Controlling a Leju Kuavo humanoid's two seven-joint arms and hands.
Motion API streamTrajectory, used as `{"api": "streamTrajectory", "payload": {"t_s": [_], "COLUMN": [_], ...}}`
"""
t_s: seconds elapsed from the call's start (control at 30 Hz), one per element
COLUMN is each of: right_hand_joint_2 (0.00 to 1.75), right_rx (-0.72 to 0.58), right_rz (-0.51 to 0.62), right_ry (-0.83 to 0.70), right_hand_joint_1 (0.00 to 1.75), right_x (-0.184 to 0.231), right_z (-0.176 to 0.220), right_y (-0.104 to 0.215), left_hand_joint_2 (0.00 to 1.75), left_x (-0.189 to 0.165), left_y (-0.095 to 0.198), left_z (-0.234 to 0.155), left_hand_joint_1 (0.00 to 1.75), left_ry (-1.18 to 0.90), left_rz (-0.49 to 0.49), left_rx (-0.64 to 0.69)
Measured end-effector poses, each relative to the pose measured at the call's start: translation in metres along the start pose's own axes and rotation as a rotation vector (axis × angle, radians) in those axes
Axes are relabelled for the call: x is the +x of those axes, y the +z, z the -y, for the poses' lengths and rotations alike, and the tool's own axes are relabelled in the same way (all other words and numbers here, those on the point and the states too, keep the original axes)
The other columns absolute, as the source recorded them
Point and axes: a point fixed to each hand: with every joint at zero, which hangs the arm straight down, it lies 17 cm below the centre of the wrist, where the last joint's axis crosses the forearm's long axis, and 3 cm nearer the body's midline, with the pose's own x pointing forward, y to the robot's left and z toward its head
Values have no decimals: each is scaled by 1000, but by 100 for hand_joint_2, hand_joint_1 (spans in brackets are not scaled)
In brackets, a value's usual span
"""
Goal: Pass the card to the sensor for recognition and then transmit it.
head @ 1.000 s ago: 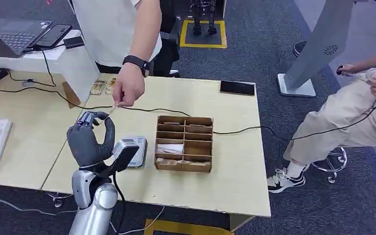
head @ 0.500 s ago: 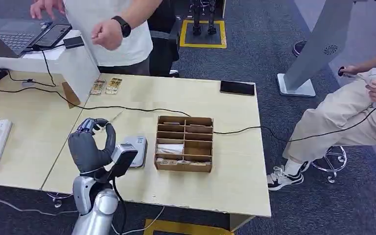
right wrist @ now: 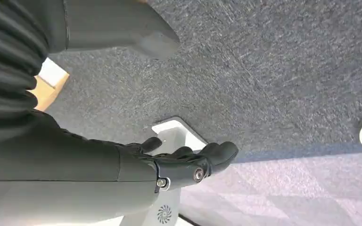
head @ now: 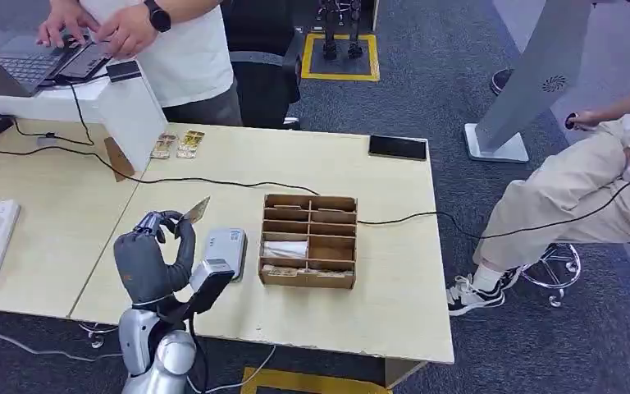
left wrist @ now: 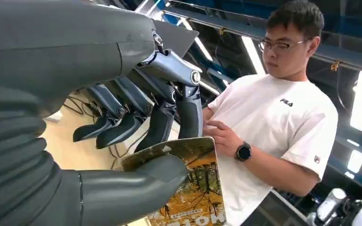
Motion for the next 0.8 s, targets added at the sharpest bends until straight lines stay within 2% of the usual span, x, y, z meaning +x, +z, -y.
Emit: {"api": "streamTrajectory", "payload": {"t_s": [0.47, 0.63, 0.8], "right_hand_joint_2": [175, 175, 175], "right_rx": [-27, -26, -23], "right_rz": [6, 13, 14], "right_ry": [6, 13, 16], "right_hand_joint_1": [0, 0, 0], "right_x": [-1, 0, 0], "right_z": [10, 11, 9], "right_y": [5, 4, 5], "left_hand_joint_2": [175, 175, 175], "left_x": [1, 8, -1], "left_y": [22, 22, 18], "left_z": [-5, -2, -10], "left_hand_joint_1": [175, 175, 175], "left_ry": [-51, -124, -253], "left_rz": [16, 77, 111], "left_rx": [-42, -62, -57]}}
